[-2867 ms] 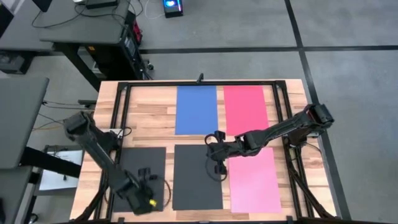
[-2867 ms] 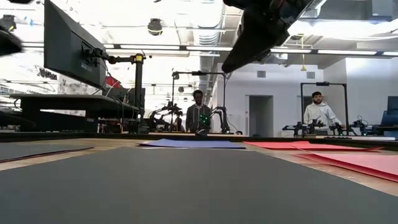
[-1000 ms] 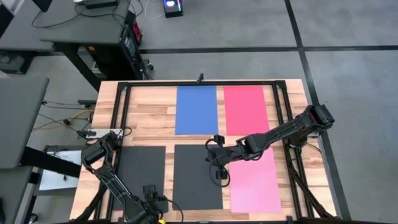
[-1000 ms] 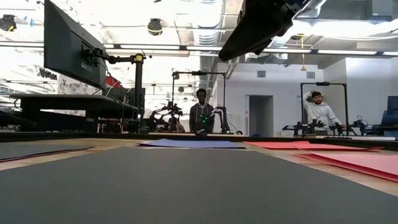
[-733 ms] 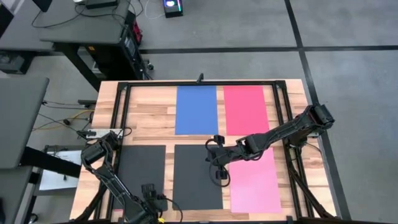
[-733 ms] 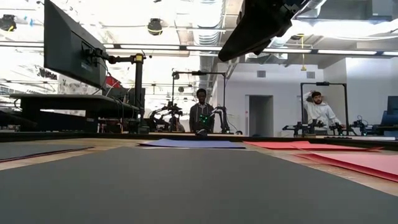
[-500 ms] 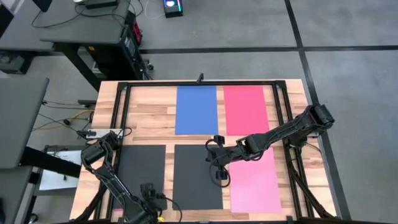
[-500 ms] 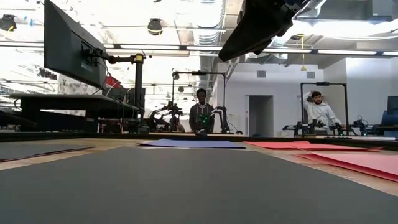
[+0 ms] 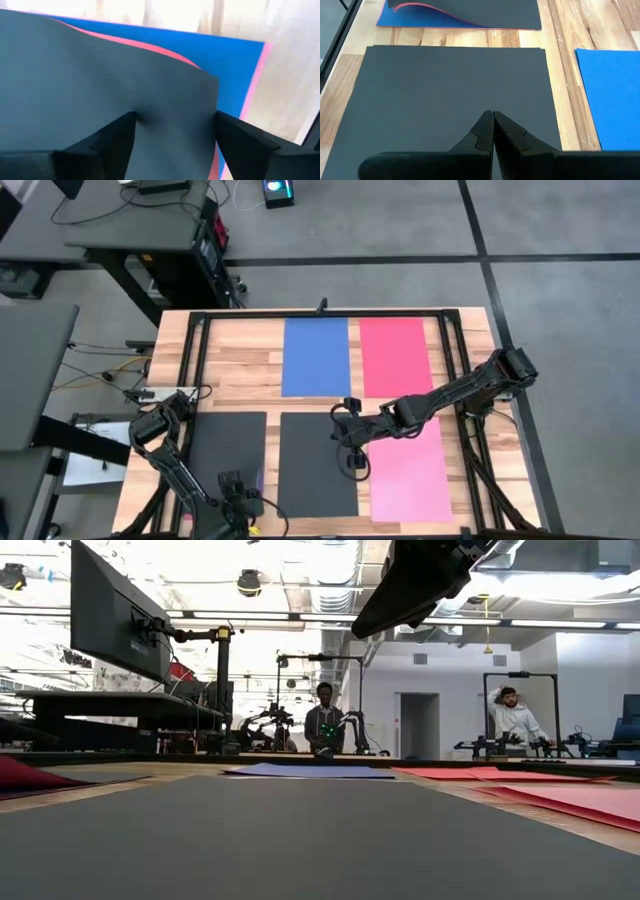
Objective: Organize paper
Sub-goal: Stack the black paper on top of the black paper
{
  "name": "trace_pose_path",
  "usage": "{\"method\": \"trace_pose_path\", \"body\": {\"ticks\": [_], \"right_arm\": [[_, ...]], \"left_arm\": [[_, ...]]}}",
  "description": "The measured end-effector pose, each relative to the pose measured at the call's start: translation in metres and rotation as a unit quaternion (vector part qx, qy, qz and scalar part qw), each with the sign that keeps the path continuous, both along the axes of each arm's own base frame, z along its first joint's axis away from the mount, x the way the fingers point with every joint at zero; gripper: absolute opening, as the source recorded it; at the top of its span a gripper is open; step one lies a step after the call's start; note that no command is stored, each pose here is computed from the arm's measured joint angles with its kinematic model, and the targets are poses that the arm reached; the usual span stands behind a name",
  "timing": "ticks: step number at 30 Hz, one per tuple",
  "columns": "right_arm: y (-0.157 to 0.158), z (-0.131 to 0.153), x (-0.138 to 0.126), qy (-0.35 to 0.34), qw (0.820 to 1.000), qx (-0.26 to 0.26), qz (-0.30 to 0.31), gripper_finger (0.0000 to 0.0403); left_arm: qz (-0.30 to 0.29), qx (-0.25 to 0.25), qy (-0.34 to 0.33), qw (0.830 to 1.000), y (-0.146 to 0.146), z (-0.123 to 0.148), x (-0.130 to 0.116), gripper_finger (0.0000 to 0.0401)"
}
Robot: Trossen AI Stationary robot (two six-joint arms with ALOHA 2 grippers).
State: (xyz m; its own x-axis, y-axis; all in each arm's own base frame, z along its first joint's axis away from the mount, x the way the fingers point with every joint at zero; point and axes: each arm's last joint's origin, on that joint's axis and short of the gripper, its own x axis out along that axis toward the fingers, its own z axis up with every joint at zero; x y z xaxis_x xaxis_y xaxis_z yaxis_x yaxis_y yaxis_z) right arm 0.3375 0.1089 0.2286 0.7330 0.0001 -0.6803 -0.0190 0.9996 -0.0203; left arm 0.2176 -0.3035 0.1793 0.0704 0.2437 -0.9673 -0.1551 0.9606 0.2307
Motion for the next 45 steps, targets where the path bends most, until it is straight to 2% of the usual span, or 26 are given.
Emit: {"method": "trace_pose_path", "body": {"ticks": [11,32,45], "right_arm": [[0.0001,0.0,0.0,0.0,1.0,0.0,0.0,0.0],[0.0002,0.0002,0.0002,-0.002,1.0,0.001,0.0,0.0],[0.0002,0.0002,0.0002,-0.002,1.0,0.001,0.0,0.0]], "left_arm": [[0.007,0.026,0.012,1.0,0.0036,0.0021,-0.0044,0.0246],[0.014,0.014,-0.002,1.0,-0.0002,0.0094,-0.0014,0.0246],[0.013,0.024,-0.004,1.0,0.0012,0.0098,-0.0018,0.0246]]}}
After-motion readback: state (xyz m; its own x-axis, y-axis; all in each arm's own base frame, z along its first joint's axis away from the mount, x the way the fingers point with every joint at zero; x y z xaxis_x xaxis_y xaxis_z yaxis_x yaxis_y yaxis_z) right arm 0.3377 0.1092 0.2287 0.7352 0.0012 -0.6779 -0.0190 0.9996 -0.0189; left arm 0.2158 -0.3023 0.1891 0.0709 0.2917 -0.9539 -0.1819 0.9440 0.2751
